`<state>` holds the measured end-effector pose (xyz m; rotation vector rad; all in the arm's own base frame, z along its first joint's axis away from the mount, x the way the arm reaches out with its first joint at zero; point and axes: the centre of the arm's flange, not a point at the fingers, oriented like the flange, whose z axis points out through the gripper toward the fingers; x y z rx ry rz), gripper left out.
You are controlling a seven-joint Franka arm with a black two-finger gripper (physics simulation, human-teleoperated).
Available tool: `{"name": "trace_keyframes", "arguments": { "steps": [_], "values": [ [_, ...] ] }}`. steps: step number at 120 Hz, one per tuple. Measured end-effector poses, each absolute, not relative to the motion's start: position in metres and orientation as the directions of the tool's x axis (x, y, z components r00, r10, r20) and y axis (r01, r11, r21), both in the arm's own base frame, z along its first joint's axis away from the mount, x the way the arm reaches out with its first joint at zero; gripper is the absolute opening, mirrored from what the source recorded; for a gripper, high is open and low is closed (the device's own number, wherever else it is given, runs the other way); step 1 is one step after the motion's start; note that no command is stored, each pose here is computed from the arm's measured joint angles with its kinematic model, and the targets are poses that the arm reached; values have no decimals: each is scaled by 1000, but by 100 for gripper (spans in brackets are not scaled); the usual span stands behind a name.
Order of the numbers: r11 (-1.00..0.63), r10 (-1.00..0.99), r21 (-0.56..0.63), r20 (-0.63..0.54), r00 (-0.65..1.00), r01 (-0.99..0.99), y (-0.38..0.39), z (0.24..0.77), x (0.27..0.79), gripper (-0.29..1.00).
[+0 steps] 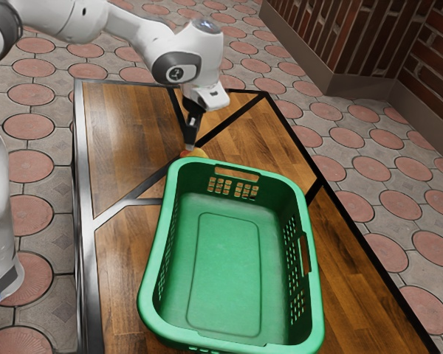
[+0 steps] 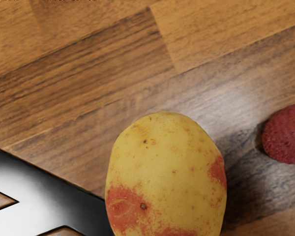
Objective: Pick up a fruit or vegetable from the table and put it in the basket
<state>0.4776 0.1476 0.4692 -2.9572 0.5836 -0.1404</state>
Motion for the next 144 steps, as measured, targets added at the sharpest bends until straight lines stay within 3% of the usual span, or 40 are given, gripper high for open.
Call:
{"name": "trace_keyframes", "arguments": {
  "steps": [69, 119, 144],
  "values": [
    [-904, -418, -139, 77, 905, -405, 146, 433, 492, 69],
    [-912, -403, -116, 76, 912, -393, 149, 416, 497, 27],
    [-920, -383, -144, 119, 916, -365, 155, 451, 496, 20]
  ]
}}
